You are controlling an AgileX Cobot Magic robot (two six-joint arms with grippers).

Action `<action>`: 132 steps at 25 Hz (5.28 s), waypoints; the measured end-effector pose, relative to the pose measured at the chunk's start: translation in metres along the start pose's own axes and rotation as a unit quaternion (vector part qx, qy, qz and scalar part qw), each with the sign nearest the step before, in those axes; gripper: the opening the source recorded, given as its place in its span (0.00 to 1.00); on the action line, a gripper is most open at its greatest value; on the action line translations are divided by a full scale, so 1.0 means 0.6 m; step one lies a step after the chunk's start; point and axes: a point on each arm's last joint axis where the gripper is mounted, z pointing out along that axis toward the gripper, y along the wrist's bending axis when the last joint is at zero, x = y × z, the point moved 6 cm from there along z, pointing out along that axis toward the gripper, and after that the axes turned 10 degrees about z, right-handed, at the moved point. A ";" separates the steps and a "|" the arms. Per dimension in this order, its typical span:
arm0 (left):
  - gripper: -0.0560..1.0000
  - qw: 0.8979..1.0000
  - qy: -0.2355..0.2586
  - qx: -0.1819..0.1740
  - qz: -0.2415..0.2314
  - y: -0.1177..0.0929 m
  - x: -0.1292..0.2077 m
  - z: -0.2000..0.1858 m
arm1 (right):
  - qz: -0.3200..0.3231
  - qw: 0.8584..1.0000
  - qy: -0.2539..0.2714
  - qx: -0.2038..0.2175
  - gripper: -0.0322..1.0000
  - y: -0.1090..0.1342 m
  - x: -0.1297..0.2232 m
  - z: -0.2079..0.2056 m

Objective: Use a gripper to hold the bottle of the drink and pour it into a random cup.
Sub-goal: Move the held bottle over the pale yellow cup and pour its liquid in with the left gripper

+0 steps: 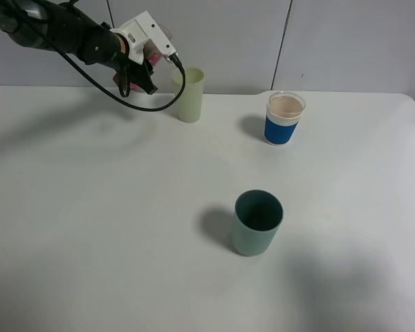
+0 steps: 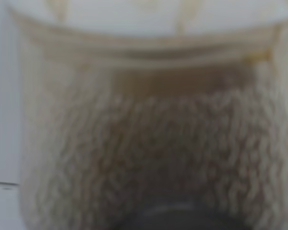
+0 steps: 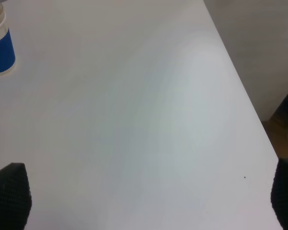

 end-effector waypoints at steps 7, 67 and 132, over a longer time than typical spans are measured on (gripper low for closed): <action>0.38 1.000 0.009 0.004 0.016 -0.008 -0.003 0.000 | 0.000 1.000 0.000 0.000 1.00 0.000 0.000 0.000; 0.38 0.960 0.051 -0.016 0.276 -0.011 -0.022 0.009 | 0.000 1.000 0.000 0.000 1.00 0.000 0.000 0.000; 0.38 0.907 0.076 -0.055 0.409 -0.002 -0.046 0.019 | 0.000 1.000 0.000 0.000 1.00 0.000 0.000 0.000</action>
